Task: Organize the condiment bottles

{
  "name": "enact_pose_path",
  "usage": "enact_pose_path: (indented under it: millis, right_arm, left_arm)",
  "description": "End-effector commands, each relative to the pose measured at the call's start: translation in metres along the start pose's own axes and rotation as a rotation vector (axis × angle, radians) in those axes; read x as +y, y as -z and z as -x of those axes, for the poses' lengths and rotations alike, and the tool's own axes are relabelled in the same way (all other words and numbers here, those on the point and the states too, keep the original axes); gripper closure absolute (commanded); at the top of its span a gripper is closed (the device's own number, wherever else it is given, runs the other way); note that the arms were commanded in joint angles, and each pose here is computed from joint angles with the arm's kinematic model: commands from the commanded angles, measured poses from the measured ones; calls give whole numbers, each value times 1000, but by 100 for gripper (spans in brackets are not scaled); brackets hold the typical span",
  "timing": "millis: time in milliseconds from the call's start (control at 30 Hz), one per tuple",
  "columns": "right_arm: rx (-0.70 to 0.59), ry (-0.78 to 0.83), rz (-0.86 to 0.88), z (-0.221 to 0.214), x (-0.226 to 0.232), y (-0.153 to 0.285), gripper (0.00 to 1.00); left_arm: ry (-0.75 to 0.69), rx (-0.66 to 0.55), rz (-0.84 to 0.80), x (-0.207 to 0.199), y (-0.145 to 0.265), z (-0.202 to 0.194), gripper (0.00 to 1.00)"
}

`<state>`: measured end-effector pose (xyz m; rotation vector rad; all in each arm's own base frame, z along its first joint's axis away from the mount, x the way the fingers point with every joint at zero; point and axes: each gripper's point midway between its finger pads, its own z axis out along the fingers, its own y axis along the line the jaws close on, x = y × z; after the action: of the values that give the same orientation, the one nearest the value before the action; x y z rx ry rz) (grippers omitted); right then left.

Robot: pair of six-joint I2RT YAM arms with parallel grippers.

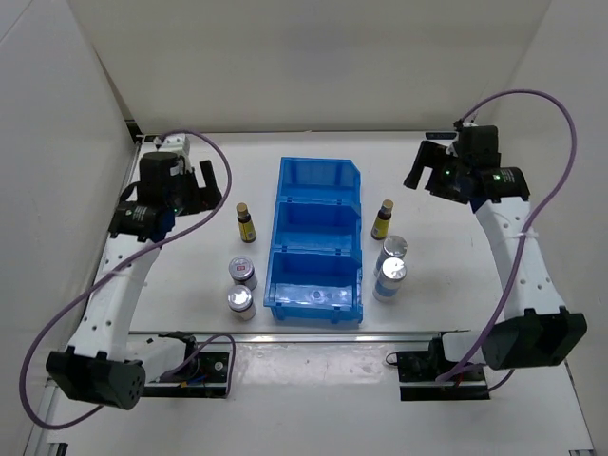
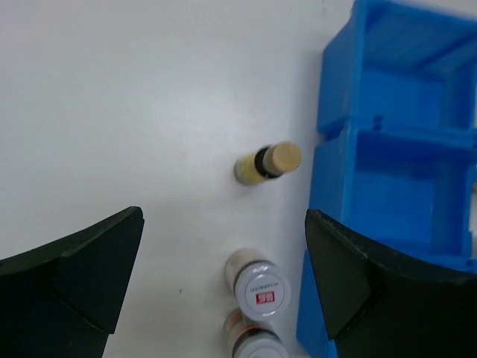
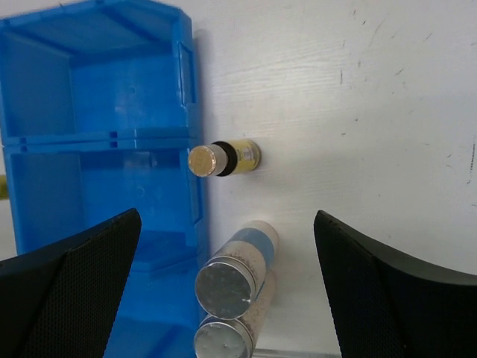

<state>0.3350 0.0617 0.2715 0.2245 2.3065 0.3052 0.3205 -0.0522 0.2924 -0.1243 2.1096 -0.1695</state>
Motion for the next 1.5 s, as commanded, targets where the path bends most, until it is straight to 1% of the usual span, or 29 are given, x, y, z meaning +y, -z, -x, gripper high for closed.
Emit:
enact_pose_path:
  millis: [0, 33, 133, 167, 267, 333, 400, 467, 500, 567, 600, 667, 800, 833, 1033, 1133, 1200, 1267, 1300, 1400, 1433, 1467]
  right_arm:
    - [74, 83, -1, -8, 18, -17, 0]
    - [81, 94, -28, -10, 17, -22, 0]
    - [142, 123, -48, -22, 22, -44, 8]
    - [147, 131, -52, -24, 24, -51, 14]
    - [195, 149, -78, -34, 28, -72, 24]
    - [226, 159, -98, -40, 27, -85, 24]
    - [245, 152, -117, -43, 25, -95, 27]
    - [260, 154, -133, -47, 22, -101, 30]
    - [257, 154, -132, -45, 23, -102, 34]
    - [270, 155, -137, -47, 23, -109, 37]
    - [284, 156, -143, -50, 22, -113, 40]
    - [294, 155, -134, -51, 24, -117, 43]
    - [305, 155, -139, -53, 23, -123, 54]
    - [305, 155, -139, -53, 23, -123, 59]
    - [263, 159, -115, -35, 36, -115, 76]
    - [213, 157, -104, -18, 42, -108, 80]
    - [165, 170, -75, 0, 55, -99, 84]
    - [160, 188, -77, 7, 60, -100, 85]
    - [128, 185, -64, 21, 67, -95, 86]
    - [114, 223, -53, 31, 80, -98, 88]
    - [70, 228, -36, 44, 92, -92, 88]
    - [62, 237, -42, 48, 93, -97, 88]
  left_arm:
    - [39, 172, -18, -1, -17, -49, 0]
    - [41, 175, -34, -4, -18, -47, 0]
    - [47, 189, -39, -4, -21, -49, 0]
    - [47, 186, -28, 1, -21, -48, 0]
    - [64, 167, 4, 12, -20, -43, 0]
    - [69, 149, 31, 19, -17, -40, 0]
    - [68, 135, 40, 21, -14, -37, 0]
    - [67, 124, 47, 22, -12, -35, 0]
    - [67, 133, 49, 23, -13, -39, 0]
    - [66, 131, 60, 25, -13, -38, 0]
    - [66, 131, 60, 25, -13, -38, 0]
    - [66, 141, 62, 25, -16, -40, 0]
    - [66, 141, 62, 25, -18, -38, 0]
    - [66, 141, 62, 25, -18, -38, 0]
    - [66, 141, 62, 25, -18, -38, 0]
    - [66, 150, 64, 25, -20, -40, 0]
    - [66, 150, 64, 25, -20, -40, 0]
    - [66, 150, 64, 25, -20, -40, 0]
    - [66, 159, 67, 25, -22, -42, 0]
    - [66, 159, 67, 25, -22, -42, 0]
    - [66, 159, 67, 25, -22, -42, 0]
    - [66, 159, 67, 25, -22, -42, 0]
